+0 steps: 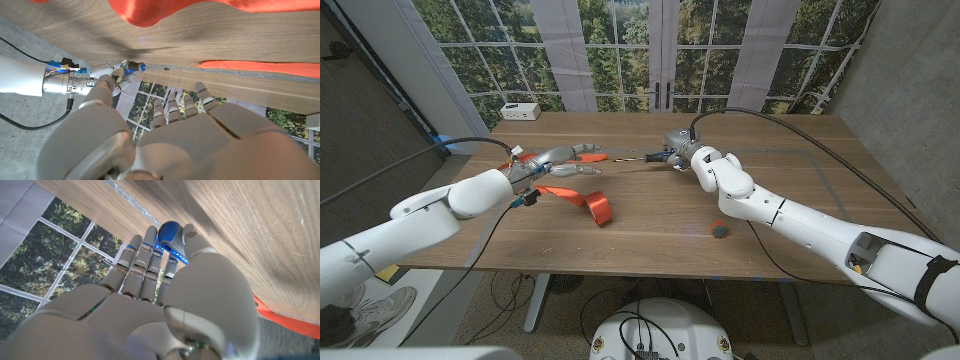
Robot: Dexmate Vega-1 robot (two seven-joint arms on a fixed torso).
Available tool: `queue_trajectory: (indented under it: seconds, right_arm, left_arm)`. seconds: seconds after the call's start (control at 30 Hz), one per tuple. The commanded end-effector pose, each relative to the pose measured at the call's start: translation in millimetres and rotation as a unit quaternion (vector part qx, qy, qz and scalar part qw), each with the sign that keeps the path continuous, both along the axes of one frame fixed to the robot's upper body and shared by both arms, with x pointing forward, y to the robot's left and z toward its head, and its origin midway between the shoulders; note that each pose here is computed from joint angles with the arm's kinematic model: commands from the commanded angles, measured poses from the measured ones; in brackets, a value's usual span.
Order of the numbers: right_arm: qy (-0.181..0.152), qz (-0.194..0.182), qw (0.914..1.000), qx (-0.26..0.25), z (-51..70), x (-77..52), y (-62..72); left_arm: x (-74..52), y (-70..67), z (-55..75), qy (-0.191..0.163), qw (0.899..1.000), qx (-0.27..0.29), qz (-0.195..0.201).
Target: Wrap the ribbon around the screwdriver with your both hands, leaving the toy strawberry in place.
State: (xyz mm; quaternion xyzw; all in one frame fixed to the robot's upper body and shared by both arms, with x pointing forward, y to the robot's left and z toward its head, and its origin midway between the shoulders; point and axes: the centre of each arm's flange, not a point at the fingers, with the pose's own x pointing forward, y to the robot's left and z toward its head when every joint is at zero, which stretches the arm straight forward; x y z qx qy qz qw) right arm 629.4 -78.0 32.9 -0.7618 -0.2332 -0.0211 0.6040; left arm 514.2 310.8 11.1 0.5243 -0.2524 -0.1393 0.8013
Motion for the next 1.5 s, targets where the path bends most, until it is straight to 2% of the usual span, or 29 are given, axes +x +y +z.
queue_trajectory:
  seconds: [0.03, 0.17, 0.23, 0.3, 0.33, 0.37, 0.47, 0.57, 0.63, 0.73, 1.03, 1.1, 1.27, 1.37, 1.5]
  right_arm:
    - [-0.011, 0.004, 0.9999, 0.008, -0.7, -5.6, 2.9]
    - [-0.01, 0.003, 0.9999, 0.012, -1.3, -6.5, 2.1]
    - [-0.011, 0.001, 0.9999, 0.013, -1.7, -6.9, 1.5]
    - [-0.012, 0.003, 0.9998, 0.018, -2.0, -7.7, 0.1]
    - [-0.014, 0.001, 0.9998, 0.017, -2.1, -8.0, -0.2]
    - [-0.015, -0.001, 0.9998, 0.016, -2.3, -7.9, -0.5]
    - [-0.014, -0.002, 0.9997, 0.019, -2.3, -8.2, -1.4]
    - [-0.015, -0.003, 0.9997, 0.02, -2.8, -8.8, -1.7]
    - [-0.017, -0.004, 0.9997, 0.017, -3.3, -9.1, -1.3]
    - [-0.015, -0.002, 0.9997, 0.018, -2.9, -8.9, -0.6]
    - [-0.017, 0.002, 0.9997, 0.02, -1.5, -9.2, 2.5]
    - [-0.018, 0.003, 0.9996, 0.023, -1.1, -9.3, 2.5]
    - [-0.021, 0.005, 0.9995, 0.024, -0.3, -9.6, 3.2]
    - [-0.024, 0.003, 0.9994, 0.024, 0.6, -10.2, 3.6]
    - [-0.025, 0.003, 0.9993, 0.028, 0.6, -11.0, 2.4]
  left_arm:
    - [-11.2, -3.4, 17.6, 0.035, 0.995, 0.094, 0.012]
    - [-13.5, -8.7, 29.1, 0.051, 0.989, 0.139, 0.016]
    - [-14.5, -10.9, 31.1, 0.047, 0.988, 0.147, 0.022]
    - [-13.2, -12.9, 34.3, 0.066, 0.984, 0.162, 0.021]
    - [-13.2, -13.5, 34.3, 0.061, 0.984, 0.168, 0.017]
    - [-13.3, -13.8, 35.2, 0.059, 0.984, 0.17, 0.02]
    - [-13.2, -15.0, 39.5, 0.085, 0.979, 0.186, 0.011]
    - [-15.2, -15.8, 45.9, 0.107, 0.971, 0.214, 0.02]
    - [-18.0, -15.4, 48.4, 0.098, 0.969, 0.223, 0.027]
    - [-19.0, -14.5, 52.4, 0.113, 0.966, 0.231, 0.024]
    - [-22.3, -20.1, 57.0, 0.09, 0.95, 0.291, 0.073]
    - [-22.9, -24.3, 56.2, 0.075, 0.943, 0.312, 0.089]
    - [-19.7, -31.6, 54.7, 0.053, 0.934, 0.338, 0.104]
    - [-15.8, -39.1, 57.9, 0.062, 0.925, 0.361, 0.096]
    - [-12.7, -46.5, 58.7, 0.061, 0.92, 0.376, 0.088]
